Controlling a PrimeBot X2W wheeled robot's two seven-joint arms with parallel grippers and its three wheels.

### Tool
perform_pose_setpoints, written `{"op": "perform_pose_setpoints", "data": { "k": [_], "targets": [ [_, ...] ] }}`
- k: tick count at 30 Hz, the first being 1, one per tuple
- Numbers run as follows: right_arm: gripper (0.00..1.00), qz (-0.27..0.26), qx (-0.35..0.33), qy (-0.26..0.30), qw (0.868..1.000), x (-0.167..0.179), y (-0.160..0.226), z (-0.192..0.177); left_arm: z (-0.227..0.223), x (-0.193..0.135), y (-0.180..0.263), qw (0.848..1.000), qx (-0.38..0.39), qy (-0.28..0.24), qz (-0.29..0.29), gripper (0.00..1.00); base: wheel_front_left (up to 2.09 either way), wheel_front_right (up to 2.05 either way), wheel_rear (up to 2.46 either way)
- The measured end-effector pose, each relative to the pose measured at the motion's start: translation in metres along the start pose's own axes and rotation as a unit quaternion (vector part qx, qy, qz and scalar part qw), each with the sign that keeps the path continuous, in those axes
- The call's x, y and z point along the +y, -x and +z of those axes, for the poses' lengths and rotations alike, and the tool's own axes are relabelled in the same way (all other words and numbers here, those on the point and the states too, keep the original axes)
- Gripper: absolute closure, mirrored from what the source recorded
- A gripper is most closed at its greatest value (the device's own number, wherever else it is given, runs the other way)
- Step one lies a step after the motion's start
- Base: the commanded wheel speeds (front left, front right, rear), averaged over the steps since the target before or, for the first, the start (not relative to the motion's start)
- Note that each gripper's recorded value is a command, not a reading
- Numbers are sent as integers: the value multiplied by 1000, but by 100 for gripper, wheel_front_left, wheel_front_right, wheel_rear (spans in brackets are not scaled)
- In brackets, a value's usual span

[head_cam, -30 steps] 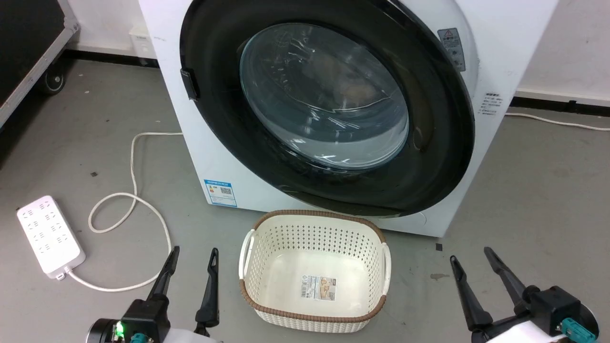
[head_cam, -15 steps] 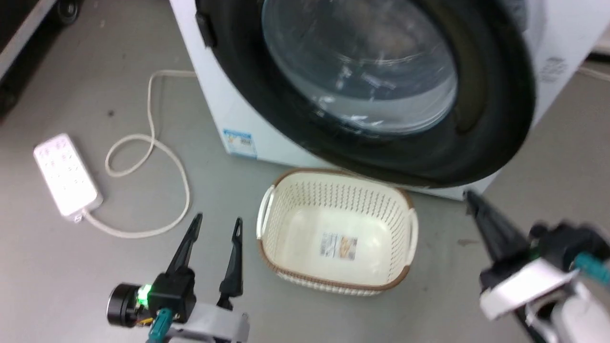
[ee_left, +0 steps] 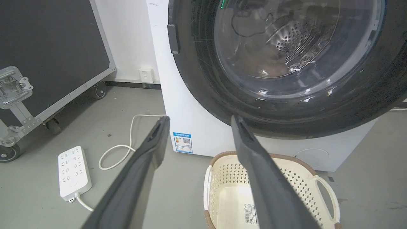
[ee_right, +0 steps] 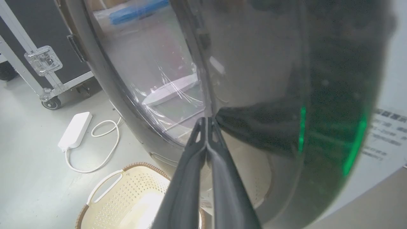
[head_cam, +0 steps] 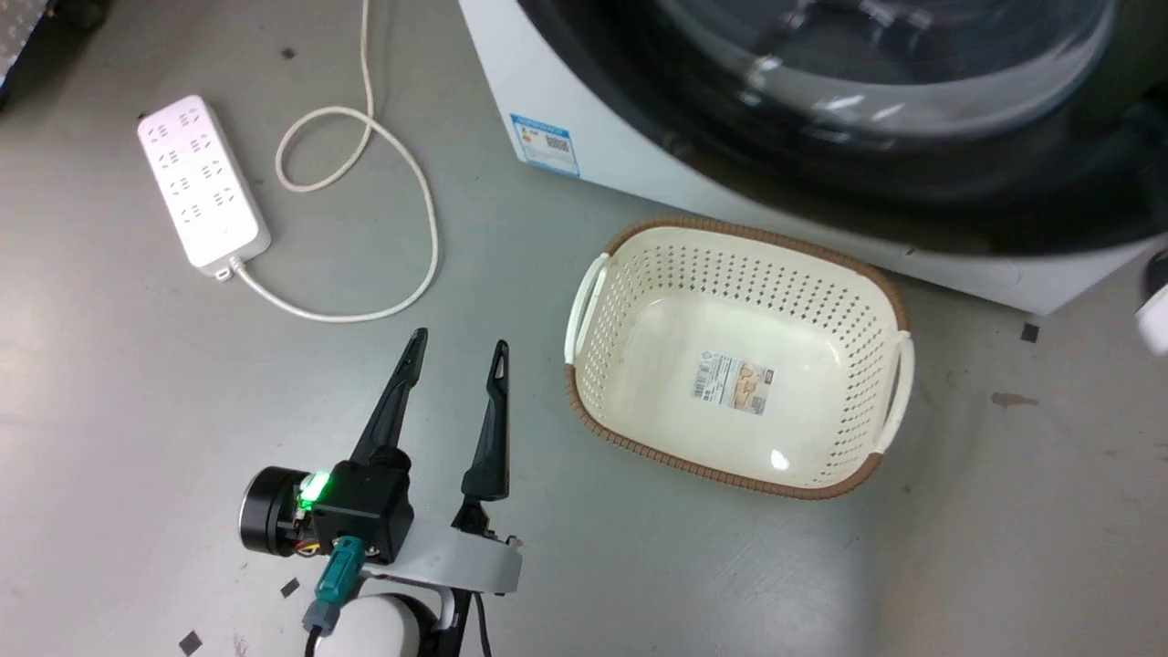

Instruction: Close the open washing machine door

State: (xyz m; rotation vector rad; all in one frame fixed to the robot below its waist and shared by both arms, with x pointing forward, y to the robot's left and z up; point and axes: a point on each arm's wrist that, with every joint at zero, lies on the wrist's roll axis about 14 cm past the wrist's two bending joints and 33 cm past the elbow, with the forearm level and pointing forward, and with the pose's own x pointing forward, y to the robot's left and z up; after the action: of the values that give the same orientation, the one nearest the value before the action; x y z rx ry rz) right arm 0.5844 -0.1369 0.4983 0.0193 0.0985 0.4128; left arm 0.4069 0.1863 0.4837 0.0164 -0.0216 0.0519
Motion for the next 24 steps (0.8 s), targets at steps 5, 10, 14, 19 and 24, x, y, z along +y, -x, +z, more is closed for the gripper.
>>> {"op": "perform_pose_setpoints", "data": {
  "k": [5, 10, 14, 19, 24],
  "targets": [
    [100, -36, 1, -15, 999, -30, -19, 8, -4, 1, -2, 1000, 5, -1, 4, 0, 0, 0, 0],
    [100, -60, 3, -29, 998, -47, -31, 10, -4, 2, -5, 1000, 5, -2, 5, 0, 0, 0, 0],
    [100, -65, 10, -32, 997, -47, -37, 5, -2, 2, -5, 1000, 2, -3, 7, 0, 0, 0, 0],
    [100, -71, 7, -30, 997, -46, -35, 7, 3, 1, -4, 1000, -5, -2, 6, 0, 0, 0, 0],
    [74, -75, -17, -24, 997, -45, -21, 25, 14, -2, -1, 1000, -20, 2, 1, 0, 0, 0, 0]
  ]
}}
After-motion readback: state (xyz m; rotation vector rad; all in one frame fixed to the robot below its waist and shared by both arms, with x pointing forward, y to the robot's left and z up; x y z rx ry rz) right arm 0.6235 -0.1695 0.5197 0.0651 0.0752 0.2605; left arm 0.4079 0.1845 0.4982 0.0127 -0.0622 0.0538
